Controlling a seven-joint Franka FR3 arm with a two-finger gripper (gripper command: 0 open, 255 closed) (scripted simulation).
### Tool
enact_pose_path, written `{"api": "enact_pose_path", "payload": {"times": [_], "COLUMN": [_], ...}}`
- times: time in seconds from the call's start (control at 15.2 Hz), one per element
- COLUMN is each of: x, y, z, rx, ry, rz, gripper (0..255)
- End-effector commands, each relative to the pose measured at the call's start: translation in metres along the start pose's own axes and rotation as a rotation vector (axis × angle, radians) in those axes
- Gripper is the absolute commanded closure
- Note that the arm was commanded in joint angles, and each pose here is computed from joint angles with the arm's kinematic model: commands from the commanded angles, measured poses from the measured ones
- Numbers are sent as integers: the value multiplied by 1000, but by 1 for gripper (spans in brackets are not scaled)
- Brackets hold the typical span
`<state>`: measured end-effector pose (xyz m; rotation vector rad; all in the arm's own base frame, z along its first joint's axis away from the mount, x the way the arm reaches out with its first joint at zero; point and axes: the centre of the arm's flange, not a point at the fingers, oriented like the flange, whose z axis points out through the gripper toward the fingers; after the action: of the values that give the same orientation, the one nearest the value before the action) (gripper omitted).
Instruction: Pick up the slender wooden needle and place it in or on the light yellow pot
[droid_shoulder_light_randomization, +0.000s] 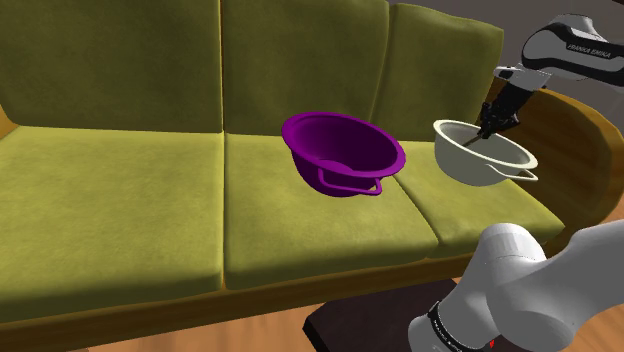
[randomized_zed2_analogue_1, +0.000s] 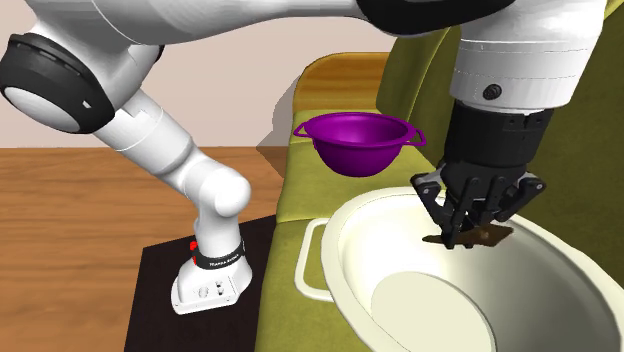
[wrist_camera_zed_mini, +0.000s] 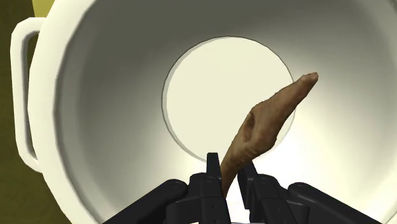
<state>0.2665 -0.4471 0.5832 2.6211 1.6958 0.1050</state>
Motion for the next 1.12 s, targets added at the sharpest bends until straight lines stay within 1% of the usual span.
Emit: {"api": "enact_pose_path", "payload": {"times": [0.0, 0.53, 0.59, 0.92, 1.06], "x": [-1, -1, -1, -1, -1], "y": [-1, -1, -1, -1, -1], "z": [12, 15, 15, 15, -11], "rx": [0, 0, 0, 0, 0], "ry": [0, 0, 0, 0, 0], "rz": [0, 0, 0, 0, 0], "gripper": [255, 255, 0, 0, 0]}}
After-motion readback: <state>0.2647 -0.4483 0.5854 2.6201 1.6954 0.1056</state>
